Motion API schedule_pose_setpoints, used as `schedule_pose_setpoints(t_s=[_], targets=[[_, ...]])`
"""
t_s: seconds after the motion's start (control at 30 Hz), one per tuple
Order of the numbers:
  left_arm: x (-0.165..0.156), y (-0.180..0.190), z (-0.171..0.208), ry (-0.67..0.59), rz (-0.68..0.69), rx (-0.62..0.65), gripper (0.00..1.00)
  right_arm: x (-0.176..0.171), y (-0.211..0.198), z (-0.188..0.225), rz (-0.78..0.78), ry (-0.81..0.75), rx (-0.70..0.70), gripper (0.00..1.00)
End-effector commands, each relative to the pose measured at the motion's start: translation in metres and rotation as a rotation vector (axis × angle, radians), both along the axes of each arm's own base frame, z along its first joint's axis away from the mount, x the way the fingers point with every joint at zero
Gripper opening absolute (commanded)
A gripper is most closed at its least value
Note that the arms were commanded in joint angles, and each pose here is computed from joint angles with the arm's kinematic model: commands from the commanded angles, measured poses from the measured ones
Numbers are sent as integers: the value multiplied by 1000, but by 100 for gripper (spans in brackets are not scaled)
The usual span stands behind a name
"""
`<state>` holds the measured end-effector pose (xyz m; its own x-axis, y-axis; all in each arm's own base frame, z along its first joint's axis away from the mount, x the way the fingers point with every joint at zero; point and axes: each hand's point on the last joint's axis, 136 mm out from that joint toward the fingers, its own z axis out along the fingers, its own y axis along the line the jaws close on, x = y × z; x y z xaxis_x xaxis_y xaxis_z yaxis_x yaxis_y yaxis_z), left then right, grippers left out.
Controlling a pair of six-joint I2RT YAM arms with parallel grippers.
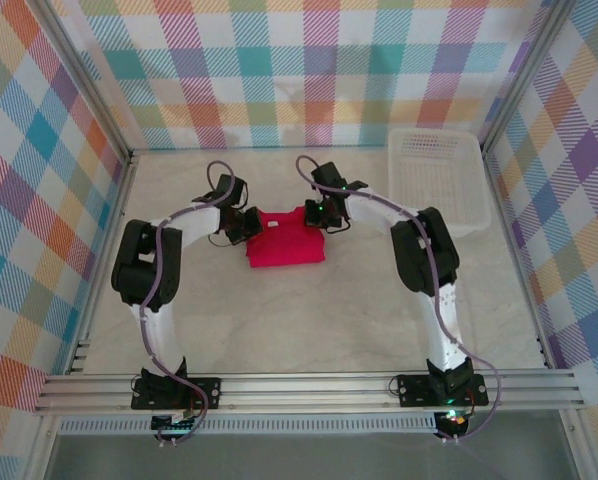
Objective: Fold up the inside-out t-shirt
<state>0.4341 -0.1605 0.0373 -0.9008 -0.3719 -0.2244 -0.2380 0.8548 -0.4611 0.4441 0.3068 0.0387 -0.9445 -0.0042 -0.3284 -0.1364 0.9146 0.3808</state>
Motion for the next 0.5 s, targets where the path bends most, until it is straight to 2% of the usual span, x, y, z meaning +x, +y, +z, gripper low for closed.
schedule_pose_setpoints(t_s=[0.0,0.07,0.1,0.17,0.2,0.23,0.27,0.33,0.47], targets=[[-8,25,-16,67,60,44,0,-9,-3,-8,9,85,-34,0],[-7,34,-11,72,82,67,2,-8,-5,1,2,96,-48,4],[-6,38,-3,63,88,86,16,-8,-6,10,-2,90,-49,11],[-1,45,27,20,99,130,48,-10,-12,41,-13,49,-52,45],[0,51,40,2,109,158,62,-11,-17,57,-20,26,-57,57],[1,56,57,-24,118,190,87,-14,-24,74,-31,2,-71,66],[-1,62,74,-45,128,223,100,-17,-30,90,-34,-27,-82,74],[-10,77,100,-71,170,307,100,-27,-45,116,-31,-87,-106,100],[-31,98,136,-210,197,481,100,-49,-97,142,-54,-261,-250,100]])
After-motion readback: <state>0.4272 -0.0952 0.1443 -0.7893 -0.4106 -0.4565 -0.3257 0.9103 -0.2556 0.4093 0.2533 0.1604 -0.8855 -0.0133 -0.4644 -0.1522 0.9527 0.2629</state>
